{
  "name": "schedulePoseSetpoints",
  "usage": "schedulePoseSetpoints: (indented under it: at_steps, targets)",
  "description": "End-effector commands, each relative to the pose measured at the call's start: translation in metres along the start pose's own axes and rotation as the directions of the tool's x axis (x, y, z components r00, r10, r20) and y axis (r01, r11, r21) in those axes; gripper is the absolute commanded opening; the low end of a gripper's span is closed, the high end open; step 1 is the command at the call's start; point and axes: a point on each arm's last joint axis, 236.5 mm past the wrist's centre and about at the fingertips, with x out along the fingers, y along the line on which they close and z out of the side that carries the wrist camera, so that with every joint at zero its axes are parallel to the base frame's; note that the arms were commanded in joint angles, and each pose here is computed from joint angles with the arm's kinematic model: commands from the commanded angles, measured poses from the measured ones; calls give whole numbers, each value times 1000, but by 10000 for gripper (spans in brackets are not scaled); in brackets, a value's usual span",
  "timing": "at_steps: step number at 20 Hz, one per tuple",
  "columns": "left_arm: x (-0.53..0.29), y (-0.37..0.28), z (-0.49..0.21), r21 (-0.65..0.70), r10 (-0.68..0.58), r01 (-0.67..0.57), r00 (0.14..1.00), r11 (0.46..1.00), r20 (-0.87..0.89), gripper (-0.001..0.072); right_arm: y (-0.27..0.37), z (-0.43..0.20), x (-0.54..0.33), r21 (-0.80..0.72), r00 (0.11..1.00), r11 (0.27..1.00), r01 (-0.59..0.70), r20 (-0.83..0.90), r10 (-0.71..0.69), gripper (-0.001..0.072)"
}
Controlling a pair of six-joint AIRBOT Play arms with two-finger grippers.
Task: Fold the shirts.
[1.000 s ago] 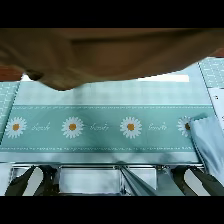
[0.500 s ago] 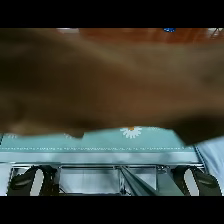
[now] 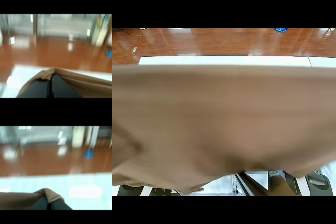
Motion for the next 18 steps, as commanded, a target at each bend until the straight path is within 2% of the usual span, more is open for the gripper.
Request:
schedulePoseSetpoints:
  at_steps: [1, 3, 6, 9, 12, 15, 18]
  targets:
    - [80, -16, -70, -46, -98, 88, 953, 995, -288, 13, 4, -70, 72, 98, 956, 989, -110, -261, 133, 39]
    - [138, -18, -106, -70, -128, 109, 909, 992, -396, 13, -13, -110, 122, 155, 921, 984, -93, -363, 144, 39]
    - [231, -4, -169, -113, -111, 59, 839, 992, -533, 13, -50, -159, 204, 190, 874, 981, -32, -471, 119, 39]
    - [314, 2, -237, -148, -128, 41, 753, 988, -646, 13, -63, -204, 284, 280, 803, 959, -45, -560, 201, 39]
    - [381, 2, -286, -166, -129, 18, 714, 986, -688, 13, -74, -254, 352, 381, 736, 924, -30, -618, 278, 40]
    - [434, 8, -319, -228, -128, -59, 684, 972, -718, 13, -86, -276, 408, 457, 722, 889, 8, -618, 311, 39]
    - [463, -3, -335, -296, -183, -60, 663, 953, -726, 13, -92, -277, 445, 516, 725, 856, 29, -600, 337, 40]
